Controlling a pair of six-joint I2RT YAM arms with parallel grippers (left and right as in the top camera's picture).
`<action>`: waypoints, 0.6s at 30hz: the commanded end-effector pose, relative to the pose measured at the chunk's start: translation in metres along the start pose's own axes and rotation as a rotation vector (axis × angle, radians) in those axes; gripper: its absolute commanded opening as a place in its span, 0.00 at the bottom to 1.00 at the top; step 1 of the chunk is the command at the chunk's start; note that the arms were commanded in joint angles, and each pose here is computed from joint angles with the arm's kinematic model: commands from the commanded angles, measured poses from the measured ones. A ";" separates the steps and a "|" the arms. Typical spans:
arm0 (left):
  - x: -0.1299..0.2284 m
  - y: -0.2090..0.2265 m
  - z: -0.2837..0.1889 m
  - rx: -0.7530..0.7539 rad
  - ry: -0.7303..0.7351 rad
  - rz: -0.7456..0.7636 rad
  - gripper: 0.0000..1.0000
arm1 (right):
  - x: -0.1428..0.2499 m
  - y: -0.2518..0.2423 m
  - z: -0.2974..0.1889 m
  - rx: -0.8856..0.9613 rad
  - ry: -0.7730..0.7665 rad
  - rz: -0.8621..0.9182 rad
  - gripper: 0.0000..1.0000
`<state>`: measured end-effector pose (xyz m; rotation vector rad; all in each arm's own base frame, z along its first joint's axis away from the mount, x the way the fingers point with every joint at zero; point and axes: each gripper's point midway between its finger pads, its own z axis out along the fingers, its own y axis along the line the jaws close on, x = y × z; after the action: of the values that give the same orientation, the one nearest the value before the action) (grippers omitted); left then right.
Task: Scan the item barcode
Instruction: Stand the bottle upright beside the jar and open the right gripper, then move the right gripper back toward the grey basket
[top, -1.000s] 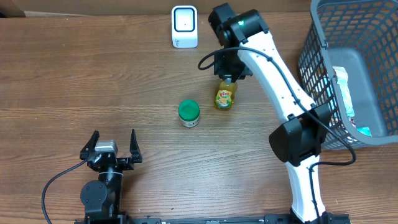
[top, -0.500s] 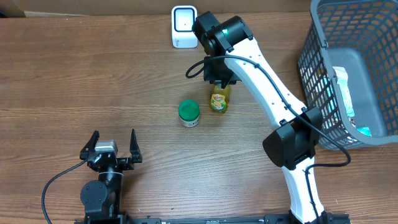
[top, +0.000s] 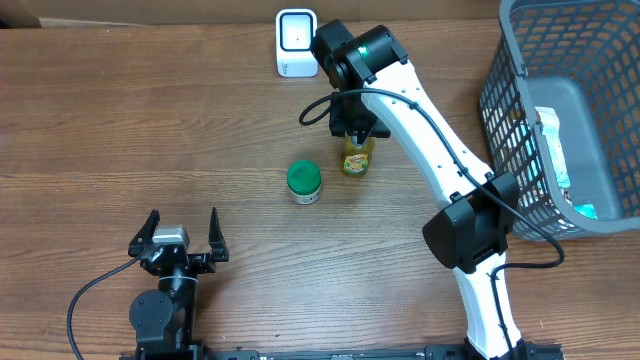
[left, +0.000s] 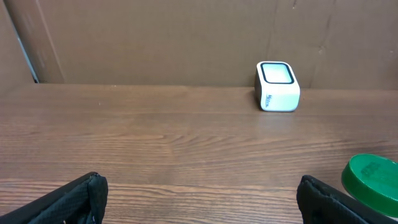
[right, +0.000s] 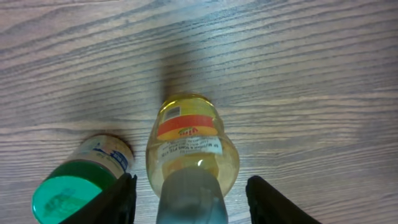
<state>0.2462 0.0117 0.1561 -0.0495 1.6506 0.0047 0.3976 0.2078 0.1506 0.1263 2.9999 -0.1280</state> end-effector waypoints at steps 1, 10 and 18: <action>0.000 0.002 0.000 -0.011 -0.005 0.001 1.00 | -0.010 -0.007 -0.022 -0.027 -0.069 0.027 0.57; 0.000 0.002 0.000 -0.011 -0.005 0.001 1.00 | -0.039 -0.030 -0.029 -0.171 -0.059 0.263 1.00; 0.000 0.002 0.000 -0.011 -0.005 0.001 1.00 | -0.034 -0.037 -0.035 -0.421 0.160 0.419 1.00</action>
<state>0.2462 0.0117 0.1561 -0.0495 1.6506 0.0047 0.4330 0.1552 0.1625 0.6954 2.9985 0.3146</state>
